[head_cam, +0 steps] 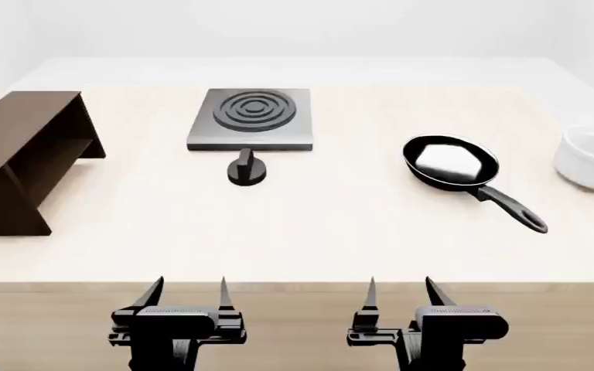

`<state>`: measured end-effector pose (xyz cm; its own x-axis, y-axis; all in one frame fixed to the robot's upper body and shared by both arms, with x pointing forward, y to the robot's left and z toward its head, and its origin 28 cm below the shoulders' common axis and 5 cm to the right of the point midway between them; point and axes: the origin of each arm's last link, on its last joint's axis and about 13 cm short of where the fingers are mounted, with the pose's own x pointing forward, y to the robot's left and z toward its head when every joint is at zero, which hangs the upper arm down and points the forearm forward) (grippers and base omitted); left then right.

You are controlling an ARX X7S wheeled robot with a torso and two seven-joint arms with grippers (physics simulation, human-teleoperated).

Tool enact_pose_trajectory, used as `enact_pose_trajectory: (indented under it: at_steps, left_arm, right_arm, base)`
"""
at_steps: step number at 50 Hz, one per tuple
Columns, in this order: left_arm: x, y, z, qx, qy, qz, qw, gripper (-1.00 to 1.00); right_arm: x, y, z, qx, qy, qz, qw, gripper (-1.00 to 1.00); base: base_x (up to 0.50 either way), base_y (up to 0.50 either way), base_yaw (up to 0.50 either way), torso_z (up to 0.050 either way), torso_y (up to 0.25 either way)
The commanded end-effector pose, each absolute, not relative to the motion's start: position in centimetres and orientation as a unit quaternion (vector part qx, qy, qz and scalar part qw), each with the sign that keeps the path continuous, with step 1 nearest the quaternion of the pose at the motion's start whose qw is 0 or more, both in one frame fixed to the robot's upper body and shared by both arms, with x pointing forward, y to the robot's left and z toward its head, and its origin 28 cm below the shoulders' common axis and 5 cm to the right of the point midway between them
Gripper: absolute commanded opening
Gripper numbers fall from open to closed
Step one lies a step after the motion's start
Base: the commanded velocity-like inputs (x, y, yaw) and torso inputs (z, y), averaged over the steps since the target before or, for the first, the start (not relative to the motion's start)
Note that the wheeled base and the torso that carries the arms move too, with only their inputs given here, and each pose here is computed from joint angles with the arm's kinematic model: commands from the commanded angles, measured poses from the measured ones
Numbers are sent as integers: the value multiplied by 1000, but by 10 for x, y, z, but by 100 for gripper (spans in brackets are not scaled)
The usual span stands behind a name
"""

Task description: Turn on the stove and put the frying pan on it.

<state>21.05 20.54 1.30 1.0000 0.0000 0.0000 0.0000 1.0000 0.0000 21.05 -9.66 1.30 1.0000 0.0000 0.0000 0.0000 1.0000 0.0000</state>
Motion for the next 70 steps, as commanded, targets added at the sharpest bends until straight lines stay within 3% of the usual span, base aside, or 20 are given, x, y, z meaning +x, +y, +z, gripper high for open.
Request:
enact_pose_trajectory:
  at_steps: [1,25,38,47,70]
  left_arm:
    - [209,205,12,4,-3,4,1000,100]
    - [219,208,13,26,12,49,998,100]
    - [221,214,74,6,-41,19,999,100]
    - [221,216,78,13,-52,23,998,100]
    - [219,220,77,11,-55,33,998,100]
  right_arm:
    - [209,-96,12,2,0,2,1000,100]
    - [212,-99,13,-7,13,-8,1000,100]
    - [207,-108,76,-1,-38,-17,999,100]
    - [206,-109,78,-6,-53,-18,998,100]
    - [203,-110,82,7,-66,-10,998,100]
  base:
    - [0,0,0,0,0]
    - [0,0,0,0,0]
    - [0,0,0,0,0]
    - [11,0,0,0,0]
    - [482,0,0,0,0]
